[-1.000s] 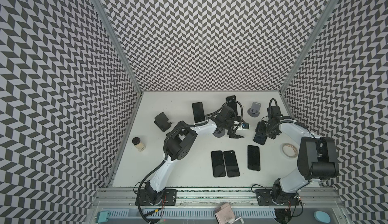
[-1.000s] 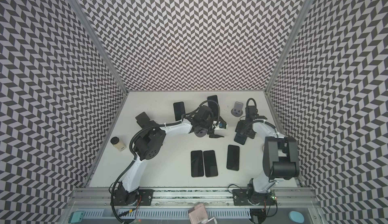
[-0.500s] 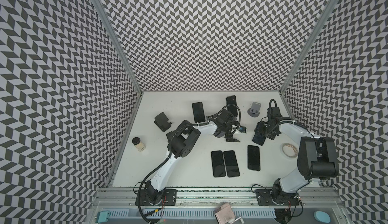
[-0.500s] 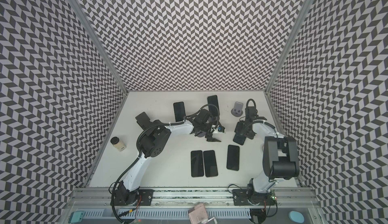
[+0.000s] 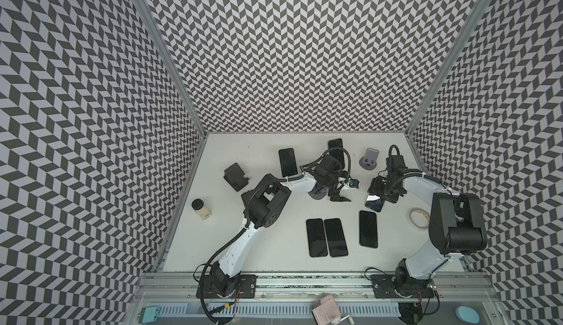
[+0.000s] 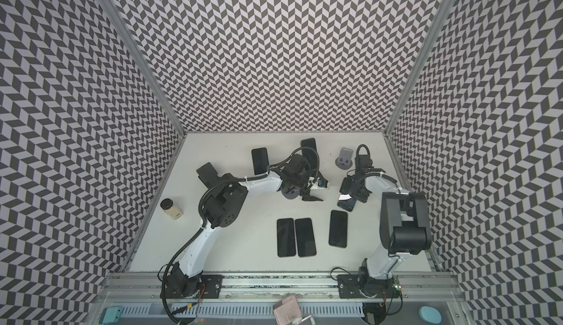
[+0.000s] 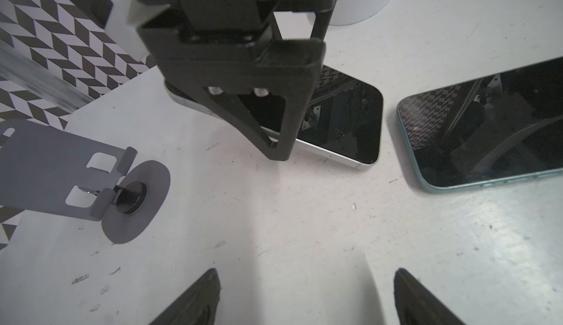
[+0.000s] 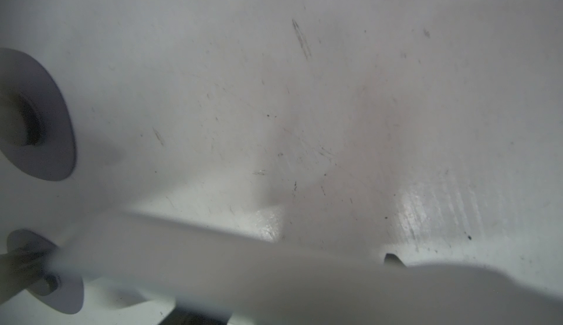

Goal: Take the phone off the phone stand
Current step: 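Carry the phone toward the robot and lower it flat onto the table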

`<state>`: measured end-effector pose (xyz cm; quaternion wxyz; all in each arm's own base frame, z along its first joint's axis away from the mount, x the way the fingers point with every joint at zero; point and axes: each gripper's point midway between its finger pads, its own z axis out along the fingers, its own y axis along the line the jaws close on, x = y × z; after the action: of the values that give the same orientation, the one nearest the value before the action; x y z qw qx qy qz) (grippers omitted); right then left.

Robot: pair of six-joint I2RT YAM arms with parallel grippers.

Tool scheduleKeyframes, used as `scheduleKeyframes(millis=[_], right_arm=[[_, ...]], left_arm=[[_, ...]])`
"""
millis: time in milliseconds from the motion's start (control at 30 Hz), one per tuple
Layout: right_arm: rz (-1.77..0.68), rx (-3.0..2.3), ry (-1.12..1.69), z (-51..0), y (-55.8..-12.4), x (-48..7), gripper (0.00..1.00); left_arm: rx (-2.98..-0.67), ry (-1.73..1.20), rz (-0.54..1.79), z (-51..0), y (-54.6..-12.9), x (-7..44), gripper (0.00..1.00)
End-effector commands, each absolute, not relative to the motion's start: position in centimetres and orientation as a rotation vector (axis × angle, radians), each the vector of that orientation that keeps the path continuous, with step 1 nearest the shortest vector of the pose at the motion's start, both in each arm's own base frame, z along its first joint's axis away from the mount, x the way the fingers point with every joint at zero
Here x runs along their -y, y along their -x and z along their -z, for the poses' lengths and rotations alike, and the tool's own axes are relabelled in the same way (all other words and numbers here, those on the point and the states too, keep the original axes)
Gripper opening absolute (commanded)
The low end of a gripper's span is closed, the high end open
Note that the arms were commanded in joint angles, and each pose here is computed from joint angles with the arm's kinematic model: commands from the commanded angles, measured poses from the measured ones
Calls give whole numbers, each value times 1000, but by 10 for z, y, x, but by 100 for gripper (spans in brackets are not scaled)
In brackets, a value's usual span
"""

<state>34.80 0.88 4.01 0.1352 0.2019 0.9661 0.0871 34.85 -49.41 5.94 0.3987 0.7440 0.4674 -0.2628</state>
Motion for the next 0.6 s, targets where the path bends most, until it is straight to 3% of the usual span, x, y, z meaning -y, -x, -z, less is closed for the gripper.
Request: scheduleKeyframes(millis=[0,433,567], right_arm=[[-275,-2749,-554,-51,-364,-9,58],[-296,-2734,-551,-58,-369,-11,58],[-300,-2761,-558,-52,-366,-13,59]], left_arm=[[-1162,-1905,700,-54,-346,496,90],[-1147,-1895,674,-70,-345,499,89],[-1123,-1858,653,-101,-332,497,88]])
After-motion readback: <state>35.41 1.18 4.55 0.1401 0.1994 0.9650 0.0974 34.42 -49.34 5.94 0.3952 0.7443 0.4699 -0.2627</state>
